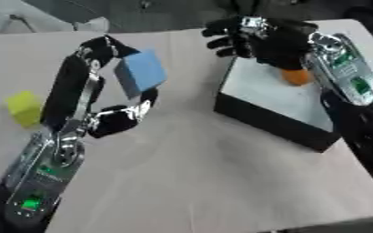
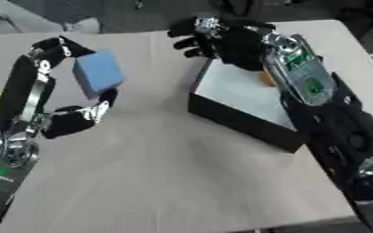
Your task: Pick up the objects with one hand, pass them to the other hand, and then place them into the box on the other side of the table.
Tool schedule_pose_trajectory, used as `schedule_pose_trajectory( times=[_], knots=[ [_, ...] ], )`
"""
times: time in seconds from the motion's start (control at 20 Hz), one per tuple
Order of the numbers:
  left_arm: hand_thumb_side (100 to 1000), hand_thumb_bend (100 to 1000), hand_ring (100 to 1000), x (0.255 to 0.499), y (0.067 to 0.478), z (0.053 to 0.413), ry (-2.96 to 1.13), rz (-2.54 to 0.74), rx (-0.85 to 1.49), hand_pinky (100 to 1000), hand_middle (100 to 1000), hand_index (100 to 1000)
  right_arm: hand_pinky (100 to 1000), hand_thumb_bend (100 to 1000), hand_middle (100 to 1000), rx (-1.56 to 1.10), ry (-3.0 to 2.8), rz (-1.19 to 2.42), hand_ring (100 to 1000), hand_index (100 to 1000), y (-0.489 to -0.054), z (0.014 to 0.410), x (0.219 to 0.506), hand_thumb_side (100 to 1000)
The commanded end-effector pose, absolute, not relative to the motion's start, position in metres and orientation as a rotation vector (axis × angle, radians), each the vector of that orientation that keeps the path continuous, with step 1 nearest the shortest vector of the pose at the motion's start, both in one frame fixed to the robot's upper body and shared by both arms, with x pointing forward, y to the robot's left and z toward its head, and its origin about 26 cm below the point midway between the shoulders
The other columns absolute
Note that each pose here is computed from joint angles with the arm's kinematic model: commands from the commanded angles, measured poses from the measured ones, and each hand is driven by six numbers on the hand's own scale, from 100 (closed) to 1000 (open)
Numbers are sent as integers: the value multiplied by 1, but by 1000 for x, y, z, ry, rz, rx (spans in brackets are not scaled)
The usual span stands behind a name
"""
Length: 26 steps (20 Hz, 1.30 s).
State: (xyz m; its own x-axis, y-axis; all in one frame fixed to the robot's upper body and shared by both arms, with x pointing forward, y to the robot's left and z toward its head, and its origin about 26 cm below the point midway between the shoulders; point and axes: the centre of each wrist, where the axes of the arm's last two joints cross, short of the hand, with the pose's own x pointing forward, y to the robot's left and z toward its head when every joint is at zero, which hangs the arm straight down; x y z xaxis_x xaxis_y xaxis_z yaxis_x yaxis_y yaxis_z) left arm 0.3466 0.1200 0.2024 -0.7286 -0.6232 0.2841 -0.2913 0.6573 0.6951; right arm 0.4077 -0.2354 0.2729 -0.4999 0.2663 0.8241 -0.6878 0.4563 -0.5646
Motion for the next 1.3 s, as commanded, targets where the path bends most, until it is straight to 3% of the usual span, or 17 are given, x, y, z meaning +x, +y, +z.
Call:
schedule_pose_trajectory(
  times=[0.05,0.45,0.6,0.7,1.3],
  knots=[
    [100,100,650,345,117,212,-2410,-853,712,802,579,591,1000,100,1000,349,-1752,1260,1000,1000,-234,287,404,932],
    [100,100,653,344,111,219,-2468,-843,705,804,582,592,1000,100,1000,448,-1684,1316,1000,1000,-233,280,410,930],
    [100,100,655,344,109,221,-2484,-856,711,803,584,593,1000,100,1000,509,-1666,1346,1000,1000,-230,278,411,578],
    [100,100,657,343,108,223,-2501,-871,720,803,585,593,1000,100,1000,541,-1659,1370,1000,1000,-228,279,411,519],
    [100,100,691,335,96,234,-2713,-1034,782,798,611,602,1000,100,1000,638,-1647,1412,1000,1000,-213,285,413,557]
  ],
)
